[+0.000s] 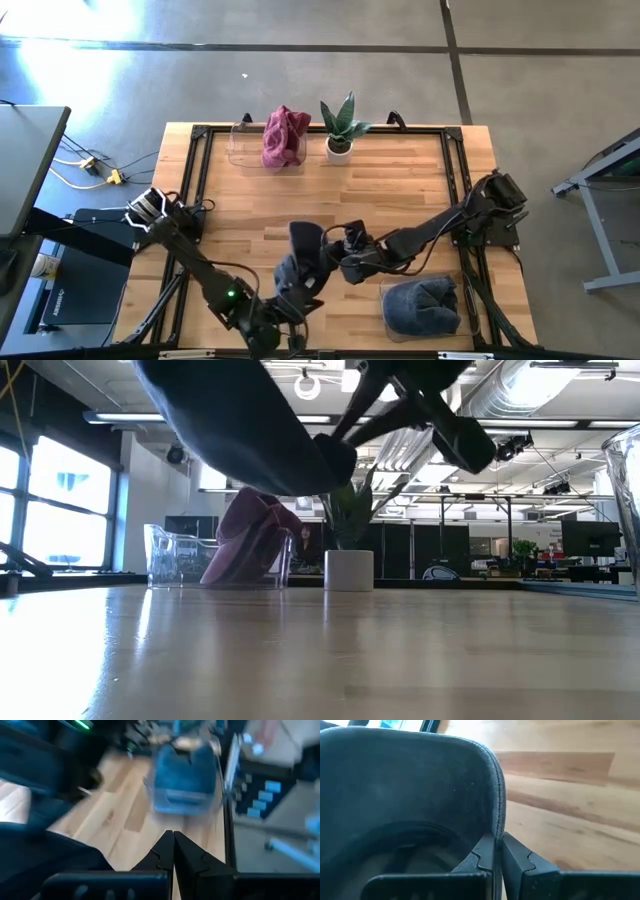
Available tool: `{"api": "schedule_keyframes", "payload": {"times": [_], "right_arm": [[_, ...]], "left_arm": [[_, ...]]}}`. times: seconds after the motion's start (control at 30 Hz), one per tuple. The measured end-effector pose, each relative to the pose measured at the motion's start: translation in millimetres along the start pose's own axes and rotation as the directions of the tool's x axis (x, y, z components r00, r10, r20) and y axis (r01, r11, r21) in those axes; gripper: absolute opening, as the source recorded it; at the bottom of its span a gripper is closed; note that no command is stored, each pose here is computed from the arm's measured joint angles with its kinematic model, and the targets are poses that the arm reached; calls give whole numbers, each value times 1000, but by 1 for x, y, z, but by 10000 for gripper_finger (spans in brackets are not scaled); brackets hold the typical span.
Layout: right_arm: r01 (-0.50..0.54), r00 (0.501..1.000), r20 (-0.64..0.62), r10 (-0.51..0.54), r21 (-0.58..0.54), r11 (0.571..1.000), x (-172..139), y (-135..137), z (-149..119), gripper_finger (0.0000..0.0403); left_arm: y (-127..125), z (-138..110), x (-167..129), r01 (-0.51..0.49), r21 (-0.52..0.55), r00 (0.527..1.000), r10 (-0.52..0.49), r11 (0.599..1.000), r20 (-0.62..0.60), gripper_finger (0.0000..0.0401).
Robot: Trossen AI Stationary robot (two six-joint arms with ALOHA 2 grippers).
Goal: Pick & Place hat
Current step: Put the blue cap into the bottom transparent bin
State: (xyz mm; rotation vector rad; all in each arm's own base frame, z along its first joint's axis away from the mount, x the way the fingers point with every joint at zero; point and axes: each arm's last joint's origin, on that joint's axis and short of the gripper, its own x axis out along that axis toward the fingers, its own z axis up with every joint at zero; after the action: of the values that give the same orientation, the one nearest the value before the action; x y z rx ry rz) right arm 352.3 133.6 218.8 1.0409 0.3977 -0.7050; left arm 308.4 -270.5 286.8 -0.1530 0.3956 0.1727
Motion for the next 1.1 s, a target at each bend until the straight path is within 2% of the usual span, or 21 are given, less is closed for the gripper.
{"api": "schedule_keyframes", "payload": {"times": [0.1, 0.17, 0.27, 0.4, 0.53, 0.7, 0.83, 0.9, 0.97, 1.1], "right_arm": [[8, 1000, -10, -8, 16, 1000, 1, -4, -1, 5], [7, 1000, -7, -7, 17, 1000, 2, -4, -1, 5], [-17, 1000, 5, 17, 12, 1000, 1, 1, 0, 5], [-59, 998, 17, 60, -20, 998, 1, 7, 1, 5], [-107, 994, 27, 108, -57, 993, 1, 12, 2, 5], [-199, 978, 23, 206, -175, 964, -1, 23, 2, 5], [-208, 978, -15, 210, -213, 955, -3, 23, 0, 5], [-219, 975, -26, 219, -232, 948, -7, 25, 2, 5], [-233, 972, -23, 234, -245, 941, -12, 27, 6, 5], [-294, 956, -51, 290, -210, 933, -20, 34, 14, 5]], "left_arm": [[3, 4, -2, -67, -116, 995, 74, 991, 59, 0], [5, 4, -2, -116, -139, 988, 129, 983, 88, 0], [8, 8, 0, -103, -156, 990, 117, 982, 81, 1], [17, 11, 13, -10, -183, 999, 3, 983, -40, 25], [26, 18, 26, 56, -242, 992, -80, 969, -93, 77], [33, 25, 37, 161, -293, 962, -216, 942, -165, 149], [33, 25, 35, 213, -343, 931, -297, 915, -214, 165], [30, 25, 34, 277, -307, 907, -354, 910, -230, 158], [22, 23, 27, 357, -225, 877, -408, 906, -252, 143], [6, 22, 11, 491, -60, 830, -488, 869, -270, 95]]}}
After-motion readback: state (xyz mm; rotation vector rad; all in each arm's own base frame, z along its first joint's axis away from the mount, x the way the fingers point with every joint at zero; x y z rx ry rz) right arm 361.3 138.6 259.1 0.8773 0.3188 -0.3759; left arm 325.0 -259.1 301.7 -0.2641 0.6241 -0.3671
